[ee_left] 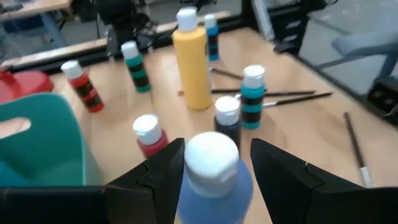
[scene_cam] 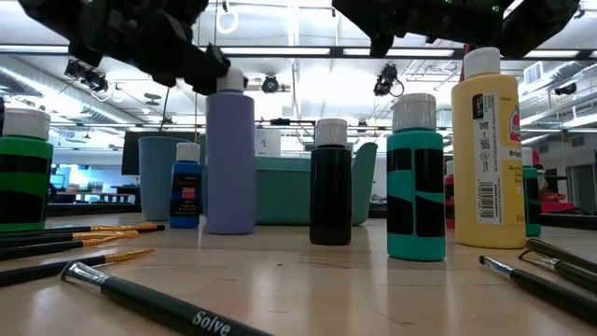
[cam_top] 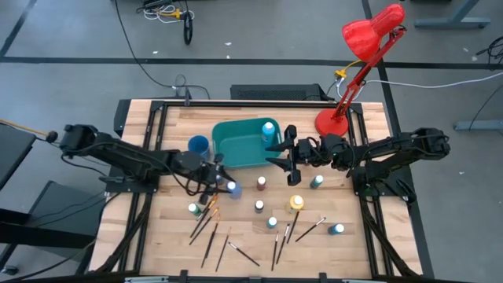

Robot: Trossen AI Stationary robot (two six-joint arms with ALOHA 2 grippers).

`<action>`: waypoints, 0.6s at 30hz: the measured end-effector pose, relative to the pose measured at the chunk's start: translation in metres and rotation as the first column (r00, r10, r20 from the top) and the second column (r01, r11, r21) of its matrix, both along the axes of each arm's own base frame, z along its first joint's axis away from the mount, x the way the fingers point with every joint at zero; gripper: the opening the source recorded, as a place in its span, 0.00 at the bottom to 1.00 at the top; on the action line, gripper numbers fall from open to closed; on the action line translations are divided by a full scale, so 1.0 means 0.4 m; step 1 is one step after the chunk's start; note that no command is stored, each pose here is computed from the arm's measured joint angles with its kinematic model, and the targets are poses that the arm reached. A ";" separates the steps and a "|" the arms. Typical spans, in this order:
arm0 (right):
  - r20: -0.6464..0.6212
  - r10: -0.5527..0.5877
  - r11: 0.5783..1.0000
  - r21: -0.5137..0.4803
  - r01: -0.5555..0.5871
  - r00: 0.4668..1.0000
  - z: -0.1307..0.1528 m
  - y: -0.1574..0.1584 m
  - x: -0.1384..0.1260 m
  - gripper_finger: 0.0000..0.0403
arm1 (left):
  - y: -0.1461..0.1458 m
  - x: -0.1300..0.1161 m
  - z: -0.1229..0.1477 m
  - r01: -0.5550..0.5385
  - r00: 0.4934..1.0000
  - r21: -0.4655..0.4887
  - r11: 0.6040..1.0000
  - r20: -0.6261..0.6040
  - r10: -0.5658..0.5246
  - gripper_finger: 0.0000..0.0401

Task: Pick & Place Paint Supplies
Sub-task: Put the large violet paint bottle into the green bin

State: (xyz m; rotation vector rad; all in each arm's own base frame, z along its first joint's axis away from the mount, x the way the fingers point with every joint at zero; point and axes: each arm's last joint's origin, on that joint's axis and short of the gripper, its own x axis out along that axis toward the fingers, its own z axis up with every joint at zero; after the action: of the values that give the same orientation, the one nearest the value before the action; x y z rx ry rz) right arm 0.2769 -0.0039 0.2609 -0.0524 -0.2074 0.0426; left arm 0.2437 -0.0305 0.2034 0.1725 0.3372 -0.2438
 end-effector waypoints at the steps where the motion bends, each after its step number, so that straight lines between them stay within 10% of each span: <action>1: 0.000 -0.001 1.000 0.000 0.001 1.000 0.000 0.000 0.000 0.37 | 0.001 0.003 0.000 -0.018 1.000 0.012 1.000 -0.012 0.018 0.49; 18: 0.001 -0.001 1.000 0.000 0.001 1.000 0.001 0.000 0.000 0.37 | 0.002 0.007 0.006 -0.029 0.999 0.031 0.999 -0.023 0.029 0.49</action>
State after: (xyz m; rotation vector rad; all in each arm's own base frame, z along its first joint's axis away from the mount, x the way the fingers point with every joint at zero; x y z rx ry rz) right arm 0.2770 -0.0040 0.2611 -0.0527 -0.2087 0.0418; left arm 0.2466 -0.0298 0.2057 0.1949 0.3668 -0.2122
